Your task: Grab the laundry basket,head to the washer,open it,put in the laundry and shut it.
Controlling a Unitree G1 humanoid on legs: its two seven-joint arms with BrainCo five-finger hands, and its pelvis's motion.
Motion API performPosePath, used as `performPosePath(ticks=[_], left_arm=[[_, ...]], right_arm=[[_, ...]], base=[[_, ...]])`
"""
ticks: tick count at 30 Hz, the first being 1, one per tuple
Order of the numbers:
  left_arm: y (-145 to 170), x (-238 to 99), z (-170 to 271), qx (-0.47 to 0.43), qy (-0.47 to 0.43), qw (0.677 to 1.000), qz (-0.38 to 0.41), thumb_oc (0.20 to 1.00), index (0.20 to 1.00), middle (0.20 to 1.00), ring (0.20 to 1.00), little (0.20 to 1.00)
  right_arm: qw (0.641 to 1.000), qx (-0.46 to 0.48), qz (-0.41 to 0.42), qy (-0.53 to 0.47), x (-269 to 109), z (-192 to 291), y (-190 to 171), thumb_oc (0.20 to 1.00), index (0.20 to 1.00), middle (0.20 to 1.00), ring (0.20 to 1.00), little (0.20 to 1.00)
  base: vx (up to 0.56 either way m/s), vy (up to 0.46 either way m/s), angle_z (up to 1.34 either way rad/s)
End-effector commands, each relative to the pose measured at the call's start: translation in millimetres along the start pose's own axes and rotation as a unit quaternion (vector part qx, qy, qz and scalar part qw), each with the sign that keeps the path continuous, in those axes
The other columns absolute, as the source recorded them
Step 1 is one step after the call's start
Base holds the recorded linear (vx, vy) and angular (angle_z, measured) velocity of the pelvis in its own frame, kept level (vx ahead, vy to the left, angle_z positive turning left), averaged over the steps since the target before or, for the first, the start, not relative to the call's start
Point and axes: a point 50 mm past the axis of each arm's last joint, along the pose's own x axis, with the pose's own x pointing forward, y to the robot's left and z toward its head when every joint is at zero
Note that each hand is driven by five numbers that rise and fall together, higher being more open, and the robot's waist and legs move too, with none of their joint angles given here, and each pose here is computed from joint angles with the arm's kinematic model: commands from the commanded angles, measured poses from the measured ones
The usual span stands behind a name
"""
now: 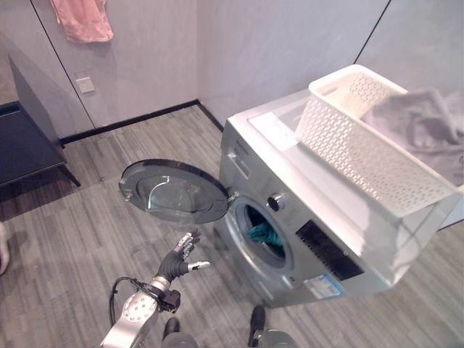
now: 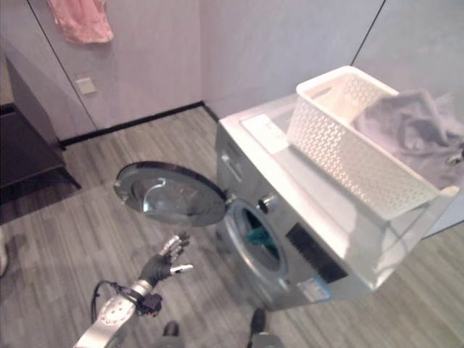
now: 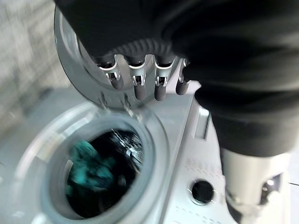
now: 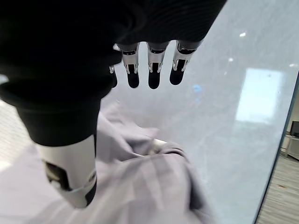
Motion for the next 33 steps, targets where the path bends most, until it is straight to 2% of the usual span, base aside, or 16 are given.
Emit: performPosePath(ticks=[1,24,27,33], left_arm=[[1,3,29,0.058,-0.065,0.996,-0.033,1.0,1.0,1.0,1.0,1.0],[-4,-1,27,0.052,-0.06,0.996,-0.05,1.0,1.0,1.0,1.0,1.0],[-6,-4,25,0.034,-0.062,0.997,-0.035,1.0,1.0,1.0,1.0,1.0],[-6,-5,26,0.035,-0.064,0.997,-0.036,1.0,1.0,1.0,1.0,1.0]], right_arm=[[0.998,0.0,-0.057,0.033,0,-14,-37,1.0,1.0,1.0,1.0,1.0],[0.996,0.02,-0.061,0.055,1,-17,-38,1.0,1.0,1.0,1.0,1.0],[0.995,0.066,-0.045,0.063,3,-15,-20,1.0,1.0,1.0,1.0,1.0],[0.994,0.075,-0.038,0.064,3,-14,-14,1.0,1.0,1.0,1.0,1.0]], base=[[0.06,-0.114,-0.06],[0.02,-0.045,0.05],[0.1,-0.221,0.28],[0.0,-0.024,0.19]])
